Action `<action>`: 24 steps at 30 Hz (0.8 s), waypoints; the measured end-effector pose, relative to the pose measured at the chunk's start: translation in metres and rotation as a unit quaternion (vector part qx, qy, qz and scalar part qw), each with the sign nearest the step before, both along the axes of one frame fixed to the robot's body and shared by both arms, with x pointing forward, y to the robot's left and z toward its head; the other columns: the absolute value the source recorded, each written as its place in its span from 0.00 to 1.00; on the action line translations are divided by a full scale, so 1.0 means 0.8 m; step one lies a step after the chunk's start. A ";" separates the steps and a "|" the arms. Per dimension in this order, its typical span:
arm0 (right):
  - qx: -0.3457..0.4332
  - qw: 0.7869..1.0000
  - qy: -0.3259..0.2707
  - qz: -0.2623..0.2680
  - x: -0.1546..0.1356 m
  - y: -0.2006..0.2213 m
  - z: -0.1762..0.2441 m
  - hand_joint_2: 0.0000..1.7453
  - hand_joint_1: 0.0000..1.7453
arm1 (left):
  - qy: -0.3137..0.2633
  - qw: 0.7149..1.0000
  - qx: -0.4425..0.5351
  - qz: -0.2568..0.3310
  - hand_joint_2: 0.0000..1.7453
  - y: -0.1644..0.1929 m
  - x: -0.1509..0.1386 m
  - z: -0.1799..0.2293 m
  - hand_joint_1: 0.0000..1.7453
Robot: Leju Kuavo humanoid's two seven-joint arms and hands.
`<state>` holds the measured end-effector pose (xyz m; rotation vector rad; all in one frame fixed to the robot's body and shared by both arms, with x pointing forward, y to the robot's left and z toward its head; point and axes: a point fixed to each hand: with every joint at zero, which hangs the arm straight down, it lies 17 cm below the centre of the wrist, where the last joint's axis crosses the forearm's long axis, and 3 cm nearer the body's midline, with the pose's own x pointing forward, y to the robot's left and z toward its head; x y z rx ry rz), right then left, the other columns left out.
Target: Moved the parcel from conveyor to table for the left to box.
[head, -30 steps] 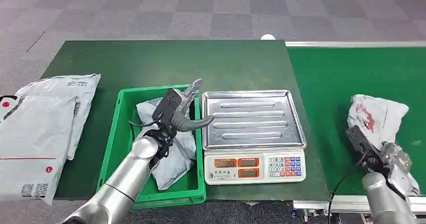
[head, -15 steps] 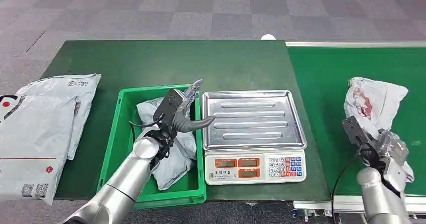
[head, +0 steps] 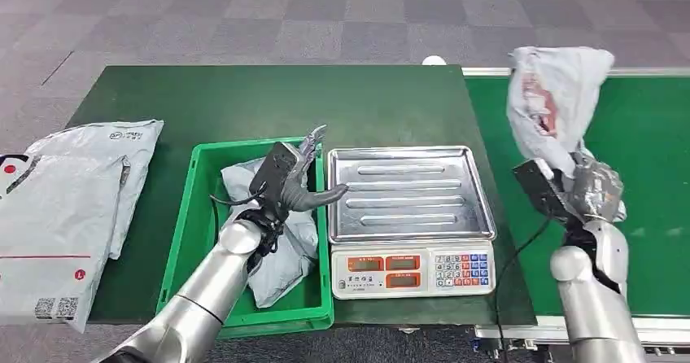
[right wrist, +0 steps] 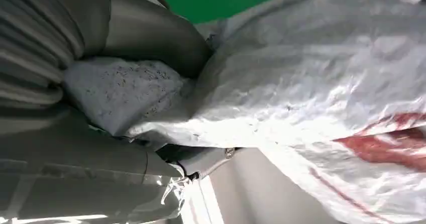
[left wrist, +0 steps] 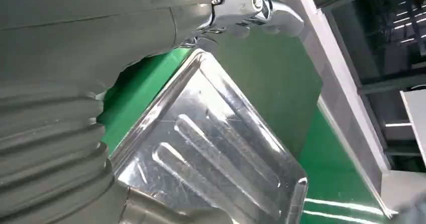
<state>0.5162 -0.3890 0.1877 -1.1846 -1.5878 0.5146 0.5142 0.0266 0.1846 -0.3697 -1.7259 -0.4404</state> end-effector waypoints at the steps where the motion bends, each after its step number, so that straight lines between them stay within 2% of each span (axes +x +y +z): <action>1: -0.003 1.000 -0.004 0.015 0.003 0.028 0.006 1.00 1.00 | 0.000 1.000 -0.001 0.000 1.00 0.001 0.001 0.000 0.00; 4: -0.008 0.998 -0.014 0.056 0.006 0.094 0.017 1.00 1.00 | -0.001 1.000 -0.005 0.000 1.00 -0.002 0.004 0.002 0.00; 13: -0.021 0.987 -0.038 0.152 -0.003 0.207 0.042 1.00 1.00 | 0.006 1.000 -0.006 0.005 1.00 -0.002 0.013 0.002 0.00; 20: -0.028 0.967 -0.007 0.252 -0.052 0.337 0.002 1.00 1.00 | 0.008 1.000 -0.011 0.004 1.00 -0.007 0.014 0.003 0.00; 21: -0.027 0.966 -0.003 0.258 -0.059 0.348 -0.002 1.00 0.59 | 0.009 1.000 -0.011 0.005 1.00 -0.007 0.015 0.002 0.00; 22: -0.027 0.964 -0.001 0.263 -0.065 0.357 -0.004 1.00 0.03 | 0.009 1.000 -0.010 0.006 1.00 -0.006 0.015 0.002 0.00; 24: -0.026 0.962 0.001 0.271 -0.073 0.368 -0.005 1.00 0.00 | 0.009 1.000 -0.010 0.006 1.00 -0.006 0.015 0.002 0.00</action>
